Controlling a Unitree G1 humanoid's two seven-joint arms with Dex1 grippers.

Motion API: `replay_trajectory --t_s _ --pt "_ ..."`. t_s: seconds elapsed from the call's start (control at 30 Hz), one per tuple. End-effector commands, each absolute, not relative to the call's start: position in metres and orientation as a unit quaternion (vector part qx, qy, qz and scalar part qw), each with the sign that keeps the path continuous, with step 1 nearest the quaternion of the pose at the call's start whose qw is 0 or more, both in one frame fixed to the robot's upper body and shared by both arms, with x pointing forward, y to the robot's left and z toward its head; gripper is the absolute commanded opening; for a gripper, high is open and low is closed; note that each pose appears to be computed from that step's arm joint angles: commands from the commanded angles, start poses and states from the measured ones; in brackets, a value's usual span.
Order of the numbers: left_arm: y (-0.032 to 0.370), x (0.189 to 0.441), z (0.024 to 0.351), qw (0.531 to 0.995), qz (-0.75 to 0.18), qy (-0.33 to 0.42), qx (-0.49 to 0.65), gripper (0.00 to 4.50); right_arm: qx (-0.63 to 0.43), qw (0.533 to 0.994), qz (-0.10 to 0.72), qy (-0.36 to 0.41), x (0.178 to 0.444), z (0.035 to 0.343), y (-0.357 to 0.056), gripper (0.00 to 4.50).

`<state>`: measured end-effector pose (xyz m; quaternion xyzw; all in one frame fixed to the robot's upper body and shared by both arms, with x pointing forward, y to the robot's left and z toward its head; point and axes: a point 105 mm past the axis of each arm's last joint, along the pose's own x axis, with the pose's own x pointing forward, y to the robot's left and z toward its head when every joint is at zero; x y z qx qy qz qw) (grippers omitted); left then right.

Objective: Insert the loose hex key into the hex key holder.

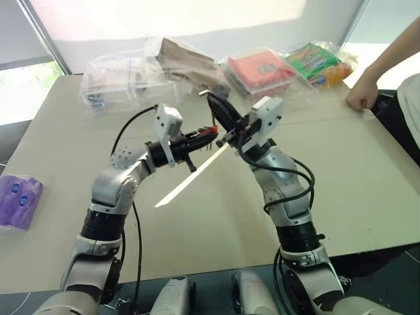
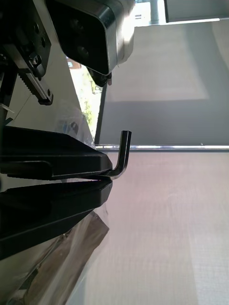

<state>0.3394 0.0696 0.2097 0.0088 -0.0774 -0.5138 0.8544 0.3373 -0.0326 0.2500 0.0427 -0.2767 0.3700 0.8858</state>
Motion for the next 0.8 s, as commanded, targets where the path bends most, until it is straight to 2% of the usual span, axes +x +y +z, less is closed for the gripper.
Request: replay_trajectory --t_s 0.03,0.8 --pt "0.0737 0.3353 0.2252 0.850 -0.514 -0.109 0.006 0.00 0.040 0.880 0.366 -0.301 0.3330 0.2591 -0.0352 0.02" --pt "0.0720 0.3331 0.2250 0.846 -0.523 -0.108 -0.004 0.00 0.040 0.877 0.367 -0.307 0.3329 0.2635 -0.0331 0.02"
